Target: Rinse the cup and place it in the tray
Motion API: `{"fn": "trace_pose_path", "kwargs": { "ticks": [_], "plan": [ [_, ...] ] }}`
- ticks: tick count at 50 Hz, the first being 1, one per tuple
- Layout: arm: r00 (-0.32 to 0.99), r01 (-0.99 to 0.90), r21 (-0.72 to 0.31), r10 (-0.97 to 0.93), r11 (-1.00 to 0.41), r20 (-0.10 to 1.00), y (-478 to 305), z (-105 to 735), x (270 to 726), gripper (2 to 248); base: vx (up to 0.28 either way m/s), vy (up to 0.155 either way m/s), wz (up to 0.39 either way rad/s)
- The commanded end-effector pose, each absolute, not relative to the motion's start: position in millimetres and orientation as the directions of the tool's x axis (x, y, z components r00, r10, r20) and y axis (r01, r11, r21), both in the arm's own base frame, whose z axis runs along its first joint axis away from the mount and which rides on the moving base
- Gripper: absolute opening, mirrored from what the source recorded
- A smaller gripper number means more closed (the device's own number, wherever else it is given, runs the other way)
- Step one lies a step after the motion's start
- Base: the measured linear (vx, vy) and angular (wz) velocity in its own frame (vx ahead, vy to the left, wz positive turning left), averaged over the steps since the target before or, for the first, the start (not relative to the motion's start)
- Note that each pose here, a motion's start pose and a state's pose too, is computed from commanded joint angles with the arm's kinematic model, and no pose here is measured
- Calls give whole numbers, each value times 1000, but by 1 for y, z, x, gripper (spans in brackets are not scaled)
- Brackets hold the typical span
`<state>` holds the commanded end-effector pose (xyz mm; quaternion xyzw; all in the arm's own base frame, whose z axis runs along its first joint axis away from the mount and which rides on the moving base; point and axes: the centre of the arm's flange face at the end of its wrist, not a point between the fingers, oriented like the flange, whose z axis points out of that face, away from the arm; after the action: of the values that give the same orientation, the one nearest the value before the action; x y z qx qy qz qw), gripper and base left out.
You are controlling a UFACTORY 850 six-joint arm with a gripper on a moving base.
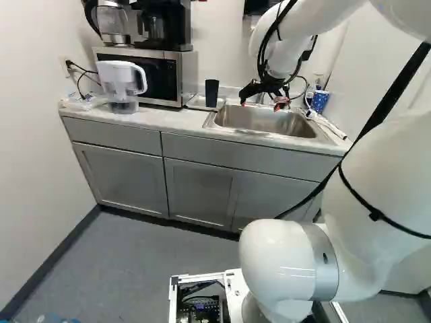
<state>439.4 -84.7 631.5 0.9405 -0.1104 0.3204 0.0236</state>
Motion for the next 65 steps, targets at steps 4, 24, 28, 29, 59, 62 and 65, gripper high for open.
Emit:
{"fn": "trace_pose_path", "kwargs": {
  "ticks": [4, 24, 28, 29, 59, 62, 65],
  "plan": [
    [770, -223, -26, -193, -975, 608, -85, 632, 439, 247, -104, 92, -5],
    [770, -223, -26, -193, -975, 608, -85, 632, 439, 247, -94, 73, -5],
    [770, -223, -26, -193, -975, 608, -85, 632, 439, 247, -81, 49, -80],
    [770, -223, -26, -193, -975, 608, -85, 632, 439, 247, -85, 47, -154],
    [770, -223, -26, -193, -975, 608, -85, 632, 439, 247, -66, 27, -163],
    [770, -223, -26, -193, -975, 608, -85, 632, 439, 247, -61, 24, -169],
    [770, -223, -26, -193, -975, 608, -85, 632, 439, 247, -59, 21, -169]
  ]
}}
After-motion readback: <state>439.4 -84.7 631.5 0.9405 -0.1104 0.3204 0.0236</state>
